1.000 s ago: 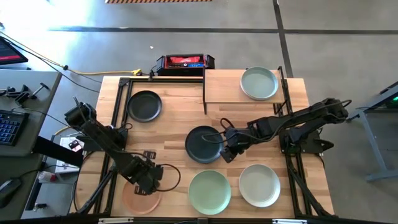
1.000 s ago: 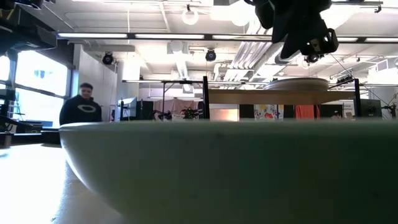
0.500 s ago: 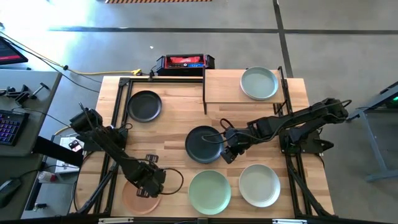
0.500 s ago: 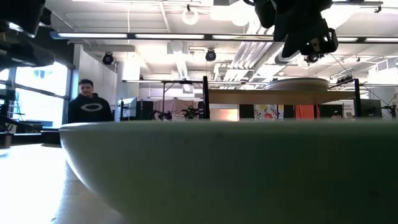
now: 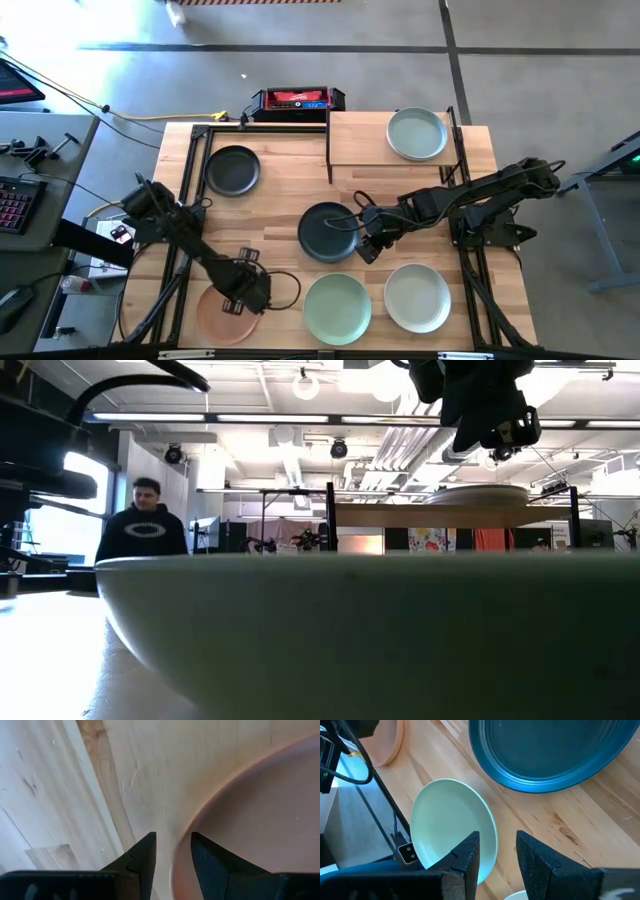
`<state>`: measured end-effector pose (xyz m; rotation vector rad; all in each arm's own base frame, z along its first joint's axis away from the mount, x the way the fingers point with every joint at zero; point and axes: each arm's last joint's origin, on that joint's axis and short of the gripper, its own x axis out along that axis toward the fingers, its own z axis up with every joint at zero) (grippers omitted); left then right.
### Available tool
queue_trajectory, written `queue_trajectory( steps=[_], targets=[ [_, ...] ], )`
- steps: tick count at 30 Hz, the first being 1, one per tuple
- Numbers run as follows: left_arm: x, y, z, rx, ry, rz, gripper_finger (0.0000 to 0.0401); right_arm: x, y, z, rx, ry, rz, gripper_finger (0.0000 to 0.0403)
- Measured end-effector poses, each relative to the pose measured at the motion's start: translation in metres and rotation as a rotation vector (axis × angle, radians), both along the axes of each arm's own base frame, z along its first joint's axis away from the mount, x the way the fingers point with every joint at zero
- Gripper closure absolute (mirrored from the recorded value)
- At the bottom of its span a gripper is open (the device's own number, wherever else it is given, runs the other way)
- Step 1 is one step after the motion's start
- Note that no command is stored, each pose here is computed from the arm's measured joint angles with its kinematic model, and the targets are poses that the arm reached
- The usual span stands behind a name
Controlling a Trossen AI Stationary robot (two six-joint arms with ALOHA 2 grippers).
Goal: Place and stack plates onto a shelf
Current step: Stack the brown plate on top of the blue plate on the shelf
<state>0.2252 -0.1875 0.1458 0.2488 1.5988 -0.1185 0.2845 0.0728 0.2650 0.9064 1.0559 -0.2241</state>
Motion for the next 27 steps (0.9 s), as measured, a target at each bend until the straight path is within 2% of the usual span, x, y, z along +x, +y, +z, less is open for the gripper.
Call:
queue_trajectory(
  steps=[8,18,27],
  targets=[
    [0.0062,-0.0033,-0.0011,-0.062,-0.034,-0.054,0.0301,-0.0001,0.0000,0.0001,0.000,0.000,0.000,0.0295],
    [0.0080,-0.0006,-0.0007,-0.064,-0.027,-0.046,0.0391,0.0000,0.0000,0.0001,0.003,0.001,-0.007,0.0295],
    [0.0019,0.0044,0.0018,-0.021,0.031,-0.049,0.0397,0.0001,0.0000,0.0002,0.004,-0.001,-0.007,0.0295]
  ],
)
